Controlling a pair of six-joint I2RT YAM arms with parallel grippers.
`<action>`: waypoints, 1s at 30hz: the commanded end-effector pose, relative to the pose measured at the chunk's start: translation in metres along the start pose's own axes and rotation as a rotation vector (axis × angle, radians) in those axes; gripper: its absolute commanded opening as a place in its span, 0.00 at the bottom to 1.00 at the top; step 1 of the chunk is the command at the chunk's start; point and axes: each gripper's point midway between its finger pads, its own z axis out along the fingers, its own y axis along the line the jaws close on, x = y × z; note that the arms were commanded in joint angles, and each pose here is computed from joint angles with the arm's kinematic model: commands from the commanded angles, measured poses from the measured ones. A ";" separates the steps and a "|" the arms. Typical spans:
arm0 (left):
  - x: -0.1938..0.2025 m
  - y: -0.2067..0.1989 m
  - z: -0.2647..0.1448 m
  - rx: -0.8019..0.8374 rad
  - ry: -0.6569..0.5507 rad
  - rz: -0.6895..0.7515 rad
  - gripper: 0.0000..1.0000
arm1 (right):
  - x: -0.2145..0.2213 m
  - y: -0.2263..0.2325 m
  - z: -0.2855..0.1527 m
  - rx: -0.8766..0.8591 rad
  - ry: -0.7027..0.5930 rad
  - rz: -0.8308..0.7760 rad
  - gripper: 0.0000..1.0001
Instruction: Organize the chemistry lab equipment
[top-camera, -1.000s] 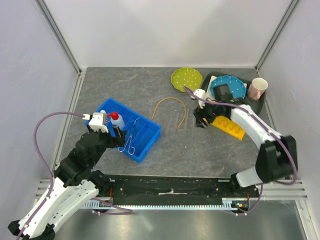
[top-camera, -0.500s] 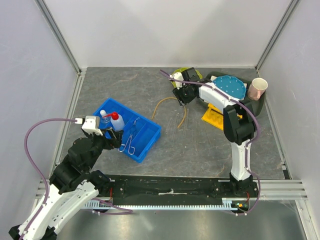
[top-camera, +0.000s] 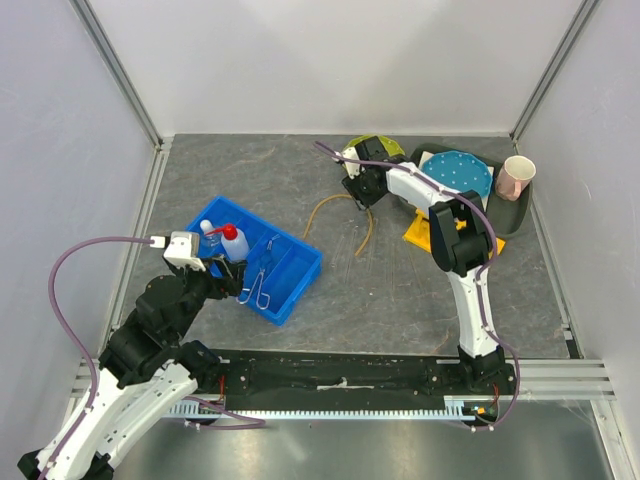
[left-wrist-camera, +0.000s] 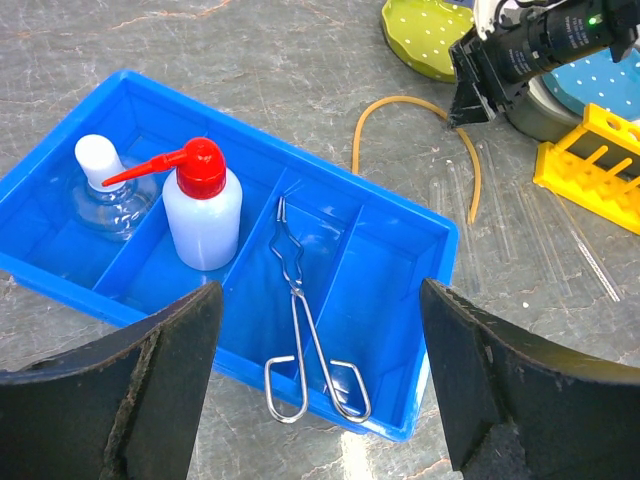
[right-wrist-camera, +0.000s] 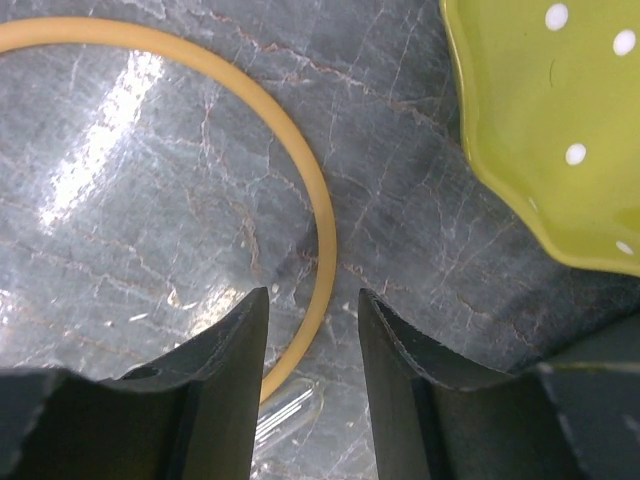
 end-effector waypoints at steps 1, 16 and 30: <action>-0.009 0.001 0.001 -0.007 -0.042 0.004 0.85 | -0.014 -0.009 0.004 0.023 -0.014 0.014 0.47; -0.012 0.004 -0.002 -0.013 -0.061 0.000 0.85 | 0.013 -0.008 0.030 -0.065 0.041 0.058 0.05; -0.014 0.005 -0.003 -0.018 -0.074 -0.004 0.85 | -0.064 -0.030 -0.037 -0.014 -0.220 0.062 0.00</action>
